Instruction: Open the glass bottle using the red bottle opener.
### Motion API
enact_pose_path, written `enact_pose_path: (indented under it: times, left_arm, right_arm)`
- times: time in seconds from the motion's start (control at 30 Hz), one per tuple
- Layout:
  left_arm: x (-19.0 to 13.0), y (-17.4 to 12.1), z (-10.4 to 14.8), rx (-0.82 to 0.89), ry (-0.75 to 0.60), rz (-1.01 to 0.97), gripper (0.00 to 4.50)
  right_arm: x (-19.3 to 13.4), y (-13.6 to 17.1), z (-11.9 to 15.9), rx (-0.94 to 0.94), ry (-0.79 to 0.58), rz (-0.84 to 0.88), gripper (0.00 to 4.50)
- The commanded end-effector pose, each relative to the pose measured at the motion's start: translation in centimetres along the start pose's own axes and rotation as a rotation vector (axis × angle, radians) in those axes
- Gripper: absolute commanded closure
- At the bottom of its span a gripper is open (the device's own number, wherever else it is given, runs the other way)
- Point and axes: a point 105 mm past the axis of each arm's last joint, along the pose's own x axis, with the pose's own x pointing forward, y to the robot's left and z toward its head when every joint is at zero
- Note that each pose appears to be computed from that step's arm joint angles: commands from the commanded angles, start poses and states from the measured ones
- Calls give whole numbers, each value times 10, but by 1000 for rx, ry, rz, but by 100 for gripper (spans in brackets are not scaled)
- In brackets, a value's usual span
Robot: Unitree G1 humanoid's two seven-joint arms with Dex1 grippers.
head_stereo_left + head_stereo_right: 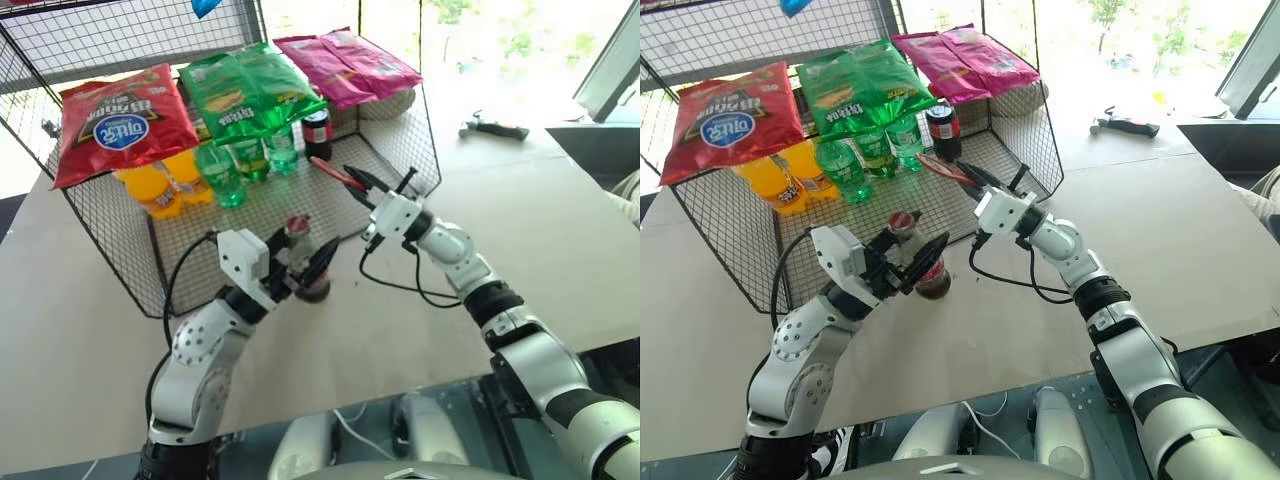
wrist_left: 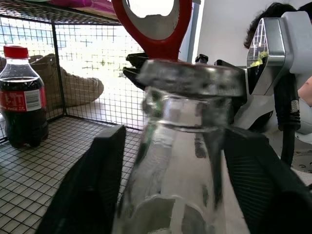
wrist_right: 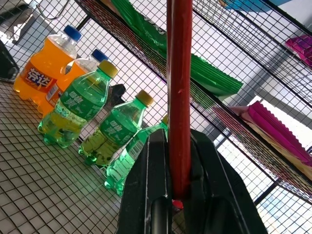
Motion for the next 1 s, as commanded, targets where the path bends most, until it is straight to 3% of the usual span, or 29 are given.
enact_pose_path:
  times: [0.03,0.33,1.0]
  left_arm:
    - [-2,-5,8,20,-32,-20,168]
    - [-4,-5,6,36,-32,-21,168]
    - [-4,-1,6,84,-42,-26,168]
  right_arm:
    - [3,-7,12,-18,-58,-24,450]
    - [-3,28,29,-51,-126,150,450]
    - [-6,25,27,-6,-98,89,450]
